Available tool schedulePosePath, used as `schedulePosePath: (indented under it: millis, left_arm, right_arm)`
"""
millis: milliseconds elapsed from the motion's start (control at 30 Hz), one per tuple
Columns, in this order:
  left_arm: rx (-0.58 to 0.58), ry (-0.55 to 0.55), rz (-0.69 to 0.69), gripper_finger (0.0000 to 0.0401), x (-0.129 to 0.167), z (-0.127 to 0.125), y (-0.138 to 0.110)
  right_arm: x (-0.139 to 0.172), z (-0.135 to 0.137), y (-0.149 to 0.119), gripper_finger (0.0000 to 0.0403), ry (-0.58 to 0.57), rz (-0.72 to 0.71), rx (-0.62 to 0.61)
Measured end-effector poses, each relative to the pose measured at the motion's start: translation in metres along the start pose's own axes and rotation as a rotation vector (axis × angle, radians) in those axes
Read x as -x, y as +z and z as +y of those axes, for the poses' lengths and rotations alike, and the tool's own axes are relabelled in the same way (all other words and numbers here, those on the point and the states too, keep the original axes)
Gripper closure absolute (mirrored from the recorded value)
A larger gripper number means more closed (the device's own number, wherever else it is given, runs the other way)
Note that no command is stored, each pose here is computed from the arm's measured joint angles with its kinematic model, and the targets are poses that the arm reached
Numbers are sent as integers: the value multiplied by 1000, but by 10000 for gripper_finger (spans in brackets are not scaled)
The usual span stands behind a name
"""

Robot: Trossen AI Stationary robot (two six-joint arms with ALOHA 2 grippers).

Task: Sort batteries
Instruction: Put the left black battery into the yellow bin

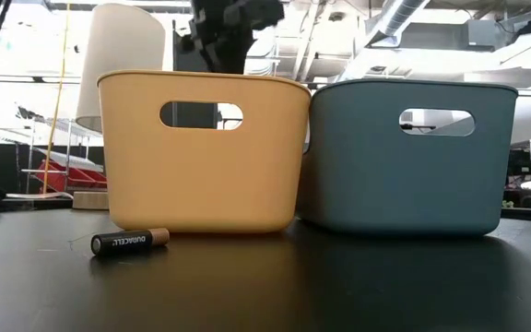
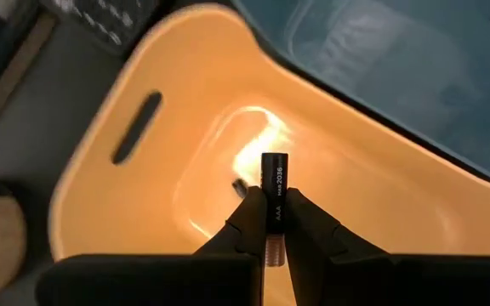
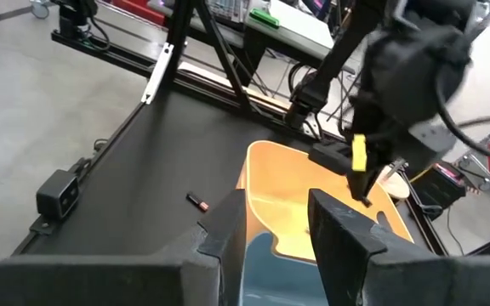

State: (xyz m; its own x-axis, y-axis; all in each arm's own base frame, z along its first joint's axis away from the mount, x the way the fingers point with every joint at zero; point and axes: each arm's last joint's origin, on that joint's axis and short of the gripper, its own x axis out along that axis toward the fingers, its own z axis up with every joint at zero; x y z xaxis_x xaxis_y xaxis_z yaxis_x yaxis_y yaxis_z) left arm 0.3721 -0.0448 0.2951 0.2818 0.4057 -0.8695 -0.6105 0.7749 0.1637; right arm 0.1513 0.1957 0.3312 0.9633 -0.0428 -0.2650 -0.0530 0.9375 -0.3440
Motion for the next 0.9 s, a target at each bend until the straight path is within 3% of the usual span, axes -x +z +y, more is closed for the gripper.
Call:
schedulePosePath:
  millis: [400, 900]
  left_arm:
    - [156, -17, 168, 384, -59, 20, -13]
    - [232, -86, 224, 384, -92, 30, -19]
  right_arm:
    - [4, 3, 0, 262, 17, -6, 9]
    - [4, 3, 0, 262, 16, -5, 17]
